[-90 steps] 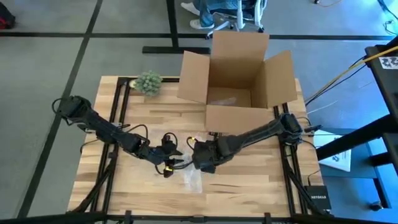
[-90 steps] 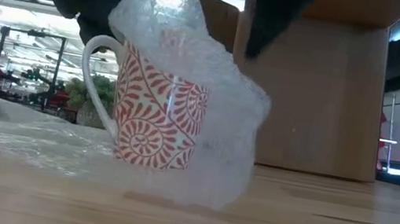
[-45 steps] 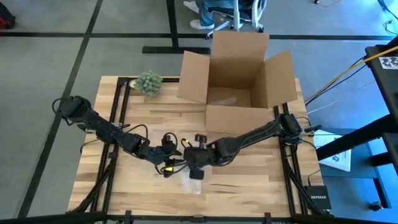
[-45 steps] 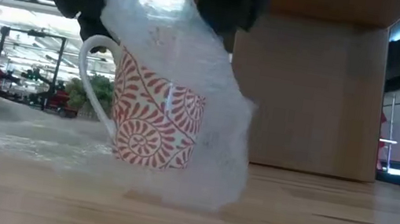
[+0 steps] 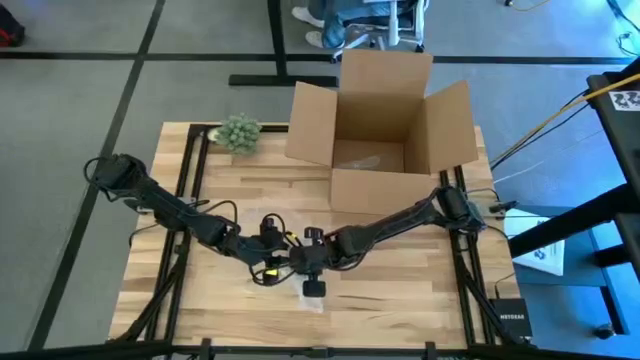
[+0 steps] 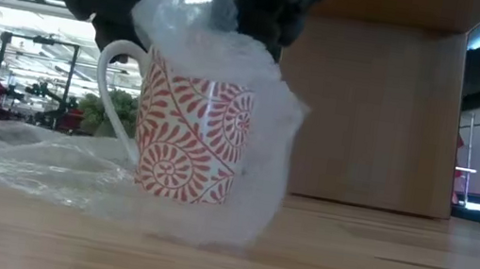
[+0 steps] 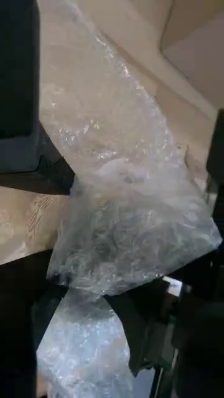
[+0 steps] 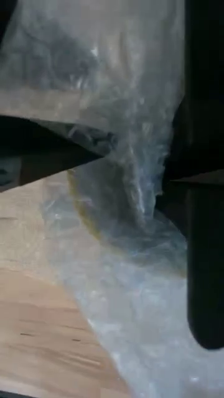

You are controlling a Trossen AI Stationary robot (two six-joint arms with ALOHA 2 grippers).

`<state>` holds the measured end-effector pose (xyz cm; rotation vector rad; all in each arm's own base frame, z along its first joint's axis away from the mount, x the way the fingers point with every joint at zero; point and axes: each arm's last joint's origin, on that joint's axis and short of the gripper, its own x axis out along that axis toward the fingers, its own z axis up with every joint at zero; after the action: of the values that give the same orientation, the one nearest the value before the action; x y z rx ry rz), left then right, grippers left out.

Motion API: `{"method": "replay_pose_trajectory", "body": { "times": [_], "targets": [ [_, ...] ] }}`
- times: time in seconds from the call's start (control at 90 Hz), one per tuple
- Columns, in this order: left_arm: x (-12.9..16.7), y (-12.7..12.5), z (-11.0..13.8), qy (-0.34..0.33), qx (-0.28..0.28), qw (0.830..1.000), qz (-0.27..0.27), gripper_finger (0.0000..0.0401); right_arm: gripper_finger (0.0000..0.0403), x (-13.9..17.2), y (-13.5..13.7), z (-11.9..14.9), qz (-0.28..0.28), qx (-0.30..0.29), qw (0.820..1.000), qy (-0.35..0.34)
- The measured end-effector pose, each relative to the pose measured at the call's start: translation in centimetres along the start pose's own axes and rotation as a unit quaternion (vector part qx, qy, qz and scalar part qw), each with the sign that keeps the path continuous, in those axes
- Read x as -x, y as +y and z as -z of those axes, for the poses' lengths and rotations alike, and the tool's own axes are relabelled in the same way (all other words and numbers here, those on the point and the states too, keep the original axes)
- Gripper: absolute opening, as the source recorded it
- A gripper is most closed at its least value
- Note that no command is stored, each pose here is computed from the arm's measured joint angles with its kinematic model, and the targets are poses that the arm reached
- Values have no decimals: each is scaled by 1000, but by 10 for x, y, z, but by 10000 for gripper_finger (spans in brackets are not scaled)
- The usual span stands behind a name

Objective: Wrap mug
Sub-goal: Wrap the orange patterned mug with the bubble wrap

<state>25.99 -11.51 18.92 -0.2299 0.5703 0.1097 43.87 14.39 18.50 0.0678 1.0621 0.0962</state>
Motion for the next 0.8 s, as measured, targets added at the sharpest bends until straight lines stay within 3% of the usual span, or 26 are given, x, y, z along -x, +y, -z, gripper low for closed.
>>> {"method": "replay_pose_trajectory", "body": {
  "times": [0.144, 0.3, 0.422, 0.544, 0.722, 0.8],
  "targets": [
    [4, -1, -3, -4, 1, 1000, 6, 125, 0, 0, 0, 0, -4, -2, 1000, 4],
    [32, -11, -24, -7, -4, 1000, 25, 125, 0, 1, 1, -2, -6, -1, 1000, 0],
    [47, -8, -25, 0, -24, 999, -32, 125, 0, 0, 1, -2, -7, -1, 1000, -1],
    [41, -2, -26, -32, -32, 995, -89, 125, 0, 0, 1, -2, -7, 3, 1000, -2],
    [7, -8, -21, -34, -47, 998, 0, 125, 0, -1, 1, -2, -7, 11, 1000, -3],
    [-6, -11, -12, -22, -55, 998, 7, 125, 0, -1, 1, -1, -7, 13, 1000, -2]
  ]
}}
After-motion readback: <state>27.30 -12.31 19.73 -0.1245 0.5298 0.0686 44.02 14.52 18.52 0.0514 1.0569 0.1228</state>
